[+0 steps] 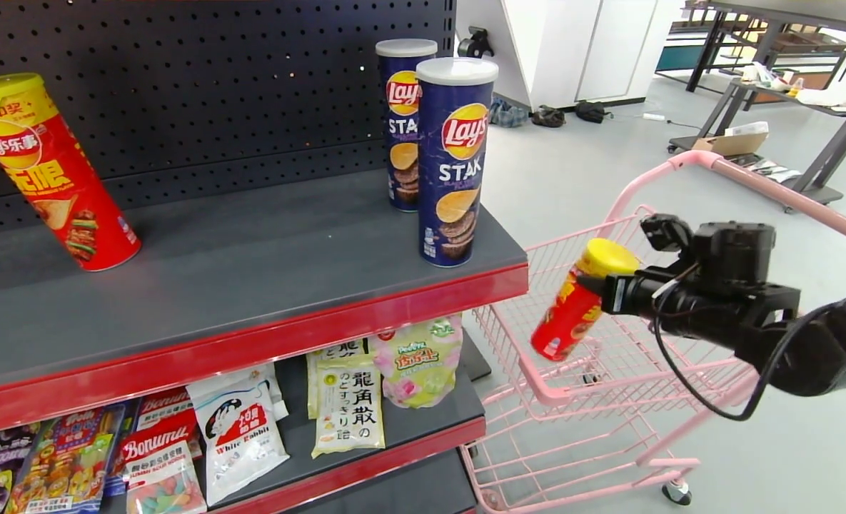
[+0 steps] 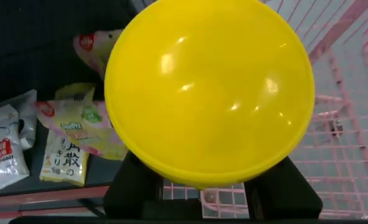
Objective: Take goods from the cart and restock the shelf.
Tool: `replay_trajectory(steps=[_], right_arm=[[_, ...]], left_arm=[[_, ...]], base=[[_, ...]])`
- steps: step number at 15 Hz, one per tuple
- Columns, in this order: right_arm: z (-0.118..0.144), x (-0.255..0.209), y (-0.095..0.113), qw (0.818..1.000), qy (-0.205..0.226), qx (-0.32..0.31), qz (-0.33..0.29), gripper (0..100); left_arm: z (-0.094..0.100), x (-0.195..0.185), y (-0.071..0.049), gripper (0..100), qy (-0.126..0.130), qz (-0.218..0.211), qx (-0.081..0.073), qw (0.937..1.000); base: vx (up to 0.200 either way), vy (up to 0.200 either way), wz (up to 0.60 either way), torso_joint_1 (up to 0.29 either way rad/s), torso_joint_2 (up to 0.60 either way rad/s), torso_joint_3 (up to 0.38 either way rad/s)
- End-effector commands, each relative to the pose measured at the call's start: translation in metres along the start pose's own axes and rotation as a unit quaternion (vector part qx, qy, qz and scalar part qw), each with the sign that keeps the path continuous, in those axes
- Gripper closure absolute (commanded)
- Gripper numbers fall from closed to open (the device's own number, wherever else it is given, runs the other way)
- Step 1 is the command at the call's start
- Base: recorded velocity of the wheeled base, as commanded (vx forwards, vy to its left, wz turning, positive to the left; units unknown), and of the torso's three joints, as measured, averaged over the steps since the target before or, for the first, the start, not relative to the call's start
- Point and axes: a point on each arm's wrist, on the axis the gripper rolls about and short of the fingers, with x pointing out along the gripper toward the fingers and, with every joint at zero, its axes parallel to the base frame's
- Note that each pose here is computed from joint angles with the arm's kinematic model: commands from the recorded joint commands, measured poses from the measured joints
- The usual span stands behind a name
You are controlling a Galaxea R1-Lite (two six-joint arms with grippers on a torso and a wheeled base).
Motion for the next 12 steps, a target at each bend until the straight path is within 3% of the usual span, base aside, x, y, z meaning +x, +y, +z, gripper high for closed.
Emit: replay_trajectory(steps=[1,3,5,8,9,12], right_arm=[[0.086,-0.066,0.011,0.994,-0.105,-0.022,-0.017,100],[0.110,-0.118,0.022,0.991,-0.124,-0.027,-0.038,100],[0.110,-0.194,0.028,0.991,-0.101,-0.057,-0.070,100],[0.078,-0.271,0.042,0.992,-0.089,-0.064,-0.067,100],[0.054,-0.298,0.045,0.991,-0.085,-0.066,-0.081,100],[0.016,-0.321,0.043,0.988,-0.042,-0.077,-0.127,100]], left_arm=[[0.000,0.000,0.000,0,0.001,0.000,0.000,1.0000],[0.000,0.000,0.000,0,0.001,-0.001,0.000,1.0000],[0.000,0.000,0.000,0,0.001,0.000,0.000,1.0000],[0.000,0.000,0.000,0,0.001,-0.001,0.000,1.0000],[0.000,0.000,0.000,0,0.001,-0.001,0.000,1.0000],[0.000,0.000,0.000,0,0.001,-0.001,0.000,1.0000]], base=[[0.000,0.000,0.00,0.000,0.00,0.000],[0.000,0.000,0.00,0.000,0.00,0.000],[0.000,0.000,0.00,0.000,0.00,0.000],[0.000,0.000,0.00,0.000,0.00,0.000],[0.000,0.000,0.00,0.000,0.00,0.000],[0.000,0.000,0.00,0.000,0.00,0.000]])
